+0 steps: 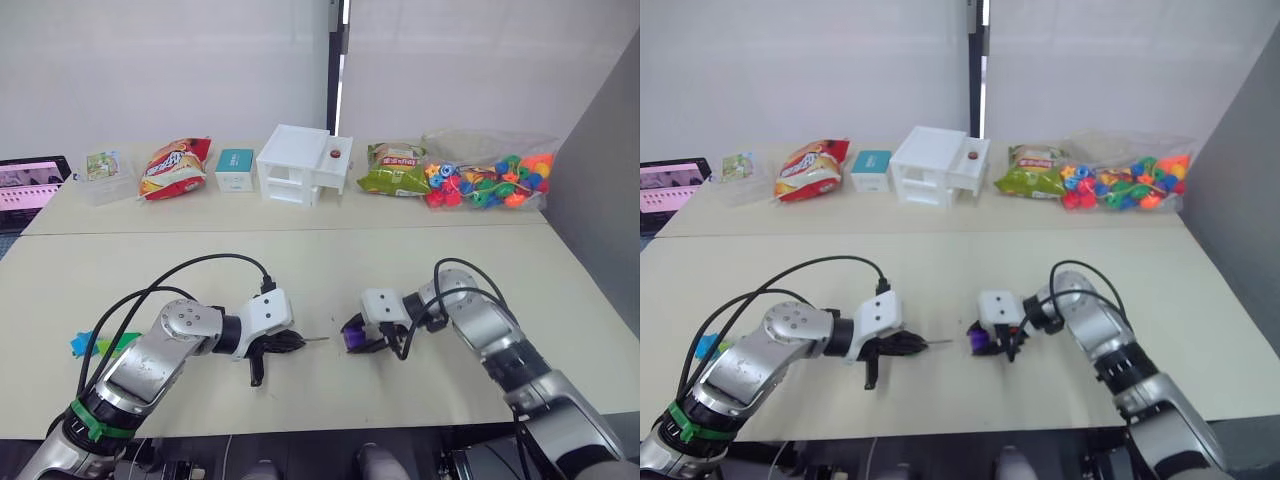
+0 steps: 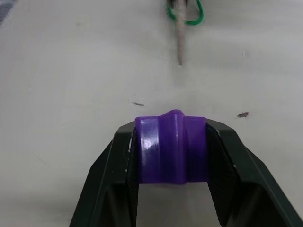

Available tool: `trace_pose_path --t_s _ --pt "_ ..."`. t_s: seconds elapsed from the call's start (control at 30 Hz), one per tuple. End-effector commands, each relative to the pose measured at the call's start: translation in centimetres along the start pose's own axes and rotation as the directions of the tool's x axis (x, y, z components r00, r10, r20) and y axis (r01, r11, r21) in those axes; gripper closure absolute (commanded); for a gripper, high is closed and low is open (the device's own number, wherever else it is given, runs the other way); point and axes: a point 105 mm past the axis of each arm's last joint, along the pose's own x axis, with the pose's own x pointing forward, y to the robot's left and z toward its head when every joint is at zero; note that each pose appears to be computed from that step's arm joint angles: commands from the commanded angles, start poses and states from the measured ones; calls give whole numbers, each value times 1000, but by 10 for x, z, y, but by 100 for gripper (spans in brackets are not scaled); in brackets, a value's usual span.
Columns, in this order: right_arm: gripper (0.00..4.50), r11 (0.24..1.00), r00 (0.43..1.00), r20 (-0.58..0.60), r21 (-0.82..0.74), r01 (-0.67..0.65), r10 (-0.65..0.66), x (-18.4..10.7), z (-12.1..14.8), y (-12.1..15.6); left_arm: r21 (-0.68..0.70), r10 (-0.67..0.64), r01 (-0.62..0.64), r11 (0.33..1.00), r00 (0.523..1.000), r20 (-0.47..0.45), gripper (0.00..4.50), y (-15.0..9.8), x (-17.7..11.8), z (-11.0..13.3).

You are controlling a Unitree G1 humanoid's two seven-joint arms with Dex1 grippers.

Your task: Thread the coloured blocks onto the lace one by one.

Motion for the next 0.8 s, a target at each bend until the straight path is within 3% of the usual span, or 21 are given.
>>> trace_pose_path --t_s 0.03,0.23,0.8 --pt "313 999 999 9 35 34 -35 5 13 8 30 -9 9 999 1000 -6 450 -4 1 6" --pt "313 988 993 -50 105 113 -108 12 3 12 38 -40 40 998 999 4 450 -10 7 12" --pt "313 985 991 -53 108 132 -126 14 9 11 40 -90 91 995 996 -17 450 -16 13 11"
